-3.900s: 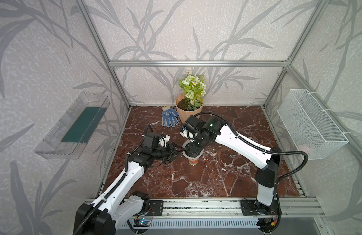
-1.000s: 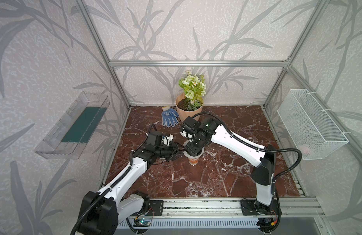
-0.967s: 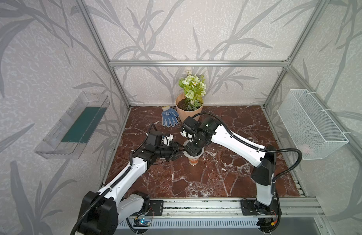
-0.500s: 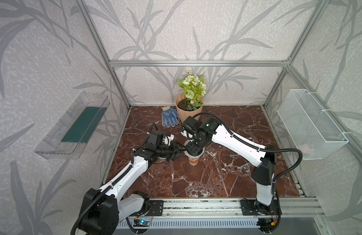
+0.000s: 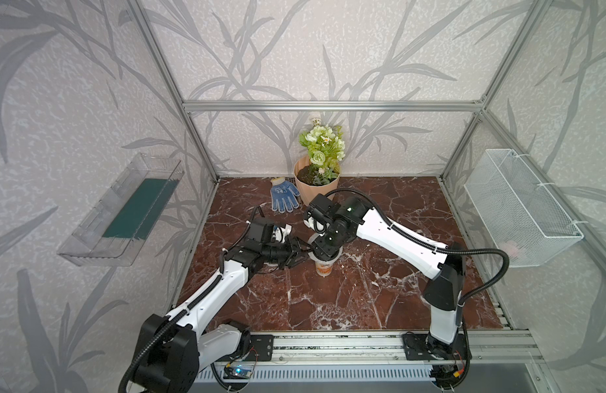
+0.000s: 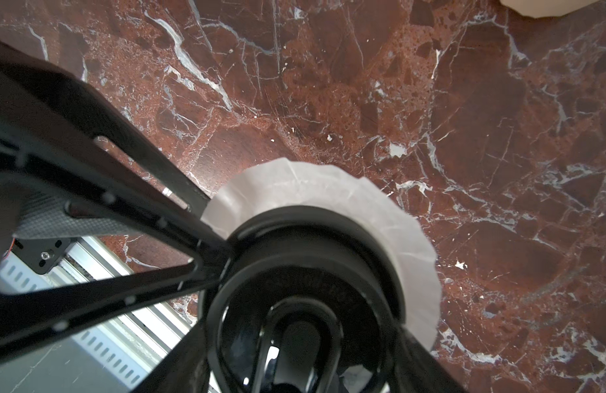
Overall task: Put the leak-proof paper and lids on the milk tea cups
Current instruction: Secure the cup lid on the cup.
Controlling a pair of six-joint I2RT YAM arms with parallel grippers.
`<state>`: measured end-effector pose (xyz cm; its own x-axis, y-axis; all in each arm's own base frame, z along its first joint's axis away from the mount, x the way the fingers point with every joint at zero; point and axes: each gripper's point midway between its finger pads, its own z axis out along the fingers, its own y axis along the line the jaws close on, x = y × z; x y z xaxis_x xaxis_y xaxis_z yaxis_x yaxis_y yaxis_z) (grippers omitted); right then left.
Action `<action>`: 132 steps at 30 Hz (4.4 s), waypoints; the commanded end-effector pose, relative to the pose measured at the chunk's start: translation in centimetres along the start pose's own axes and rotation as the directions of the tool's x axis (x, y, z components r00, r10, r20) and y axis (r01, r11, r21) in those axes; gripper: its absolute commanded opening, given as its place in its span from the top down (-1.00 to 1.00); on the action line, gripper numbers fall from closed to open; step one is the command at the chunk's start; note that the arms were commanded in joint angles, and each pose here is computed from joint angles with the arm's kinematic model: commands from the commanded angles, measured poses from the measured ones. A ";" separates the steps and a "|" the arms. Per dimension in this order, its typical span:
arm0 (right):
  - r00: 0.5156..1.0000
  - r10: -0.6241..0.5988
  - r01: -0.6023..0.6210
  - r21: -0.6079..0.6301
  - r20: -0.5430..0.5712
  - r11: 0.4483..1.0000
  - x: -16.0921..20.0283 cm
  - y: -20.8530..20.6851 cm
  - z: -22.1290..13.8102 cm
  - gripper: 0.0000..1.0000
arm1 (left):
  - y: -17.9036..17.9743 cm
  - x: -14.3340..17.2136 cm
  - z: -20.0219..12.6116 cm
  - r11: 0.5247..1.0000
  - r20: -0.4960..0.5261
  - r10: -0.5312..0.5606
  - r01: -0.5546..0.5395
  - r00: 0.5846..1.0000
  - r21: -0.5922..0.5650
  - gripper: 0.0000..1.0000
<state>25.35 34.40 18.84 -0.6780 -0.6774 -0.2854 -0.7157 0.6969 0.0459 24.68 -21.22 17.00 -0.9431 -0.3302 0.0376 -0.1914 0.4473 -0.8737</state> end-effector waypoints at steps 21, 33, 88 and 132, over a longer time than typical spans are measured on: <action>0.958 0.043 -0.061 -0.055 -0.285 0.997 6.6 0.1 6.3 -0.44 | 0.2 0.3 0.4 1.000 -0.023 -0.014 0.014 1.000 -0.027 0.01; 0.959 0.035 -0.056 -0.067 -0.281 0.996 6.6 0.5 5.8 -0.44 | -0.8 0.3 0.8 1.000 -0.038 0.008 -0.007 0.999 0.013 -0.03; 0.987 0.030 -0.045 -0.090 -0.158 0.995 3.8 0.9 2.4 -0.61 | 3.1 0.8 1.6 0.992 -0.062 -0.056 0.048 0.997 -0.113 -0.04; 0.641 0.767 -0.671 -0.453 0.044 0.587 4.7 -1.8 -4.1 0.08 | 3.8 0.7 1.9 0.985 -0.091 -0.068 0.053 0.993 -0.162 -0.01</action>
<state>22.12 27.22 19.70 -0.9767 0.0499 -0.2085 -0.0726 0.8380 0.5408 25.51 -22.81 17.19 -0.9709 -0.2392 0.0127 -0.1253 0.4622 -0.8779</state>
